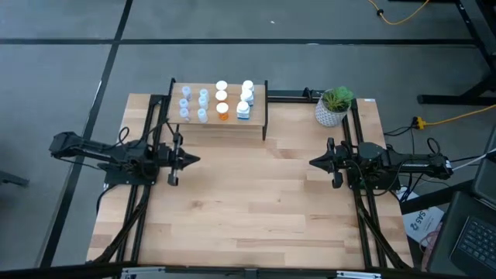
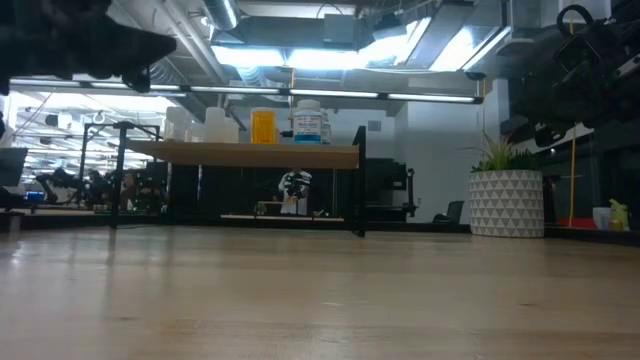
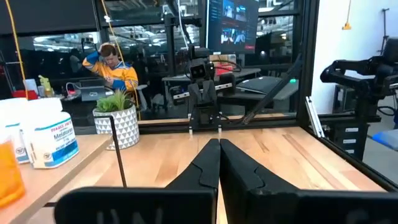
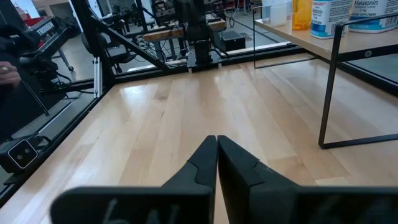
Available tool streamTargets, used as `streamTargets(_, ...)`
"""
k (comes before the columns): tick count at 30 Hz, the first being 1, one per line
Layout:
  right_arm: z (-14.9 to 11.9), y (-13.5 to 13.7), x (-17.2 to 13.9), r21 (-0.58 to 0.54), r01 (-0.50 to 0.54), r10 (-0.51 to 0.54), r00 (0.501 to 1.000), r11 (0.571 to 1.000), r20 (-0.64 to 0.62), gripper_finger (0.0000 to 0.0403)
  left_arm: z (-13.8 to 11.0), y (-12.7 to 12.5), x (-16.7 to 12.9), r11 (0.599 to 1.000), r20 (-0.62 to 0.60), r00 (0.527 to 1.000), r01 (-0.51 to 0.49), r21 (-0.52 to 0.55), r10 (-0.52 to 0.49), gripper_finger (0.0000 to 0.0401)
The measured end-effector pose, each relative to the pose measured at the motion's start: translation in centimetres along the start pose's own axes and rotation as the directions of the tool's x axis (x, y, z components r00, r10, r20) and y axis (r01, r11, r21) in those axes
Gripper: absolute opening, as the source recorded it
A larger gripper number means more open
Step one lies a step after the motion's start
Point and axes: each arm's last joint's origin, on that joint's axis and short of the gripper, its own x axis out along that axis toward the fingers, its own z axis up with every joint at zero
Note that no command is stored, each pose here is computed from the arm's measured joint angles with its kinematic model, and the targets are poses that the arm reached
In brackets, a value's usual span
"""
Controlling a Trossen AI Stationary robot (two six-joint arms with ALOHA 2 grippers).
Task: Pick and place medicine bottles onto shelf by color
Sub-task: Adjust the pill bottles
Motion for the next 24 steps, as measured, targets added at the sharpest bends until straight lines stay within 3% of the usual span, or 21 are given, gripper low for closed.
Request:
streamTargets(4, 0.0, 0.0, 0.0, 0.000, 0.000, 0.000, 1.000, 1.000, 0.000, 0.0017, -1.3, 0.0, -0.6, 1.000, -0.001, 1.000, 0.000, 0.001, 0.000, 0.0000)
streamTargets(10, 0.0, 0.0, 0.0, 0.000, 0.000, 0.000, 1.000, 1.000, 0.000, 0.0017, -1.3, 0.0, -0.8, 1.000, -0.008, 1.000, 0.028, 0.006, -0.028, 0.0000)
streamTargets(18, 0.2, 0.0, 0.0, 0.000, -0.003, 0.003, 1.000, 1.000, 0.016, 0.0017, -3.1, -0.1, -0.9, 1.000, -0.192, 0.981, 0.024, 0.005, -0.022, 0.0000)
streamTargets(24, 0.6, 0.0, 0.0, 0.031, 0.013, -0.015, 0.998, 0.999, 0.068, 0.0017, -3.3, -0.1, -1.0, 1.000, -0.207, 0.978, 0.024, 0.007, -0.022, 0.0000)
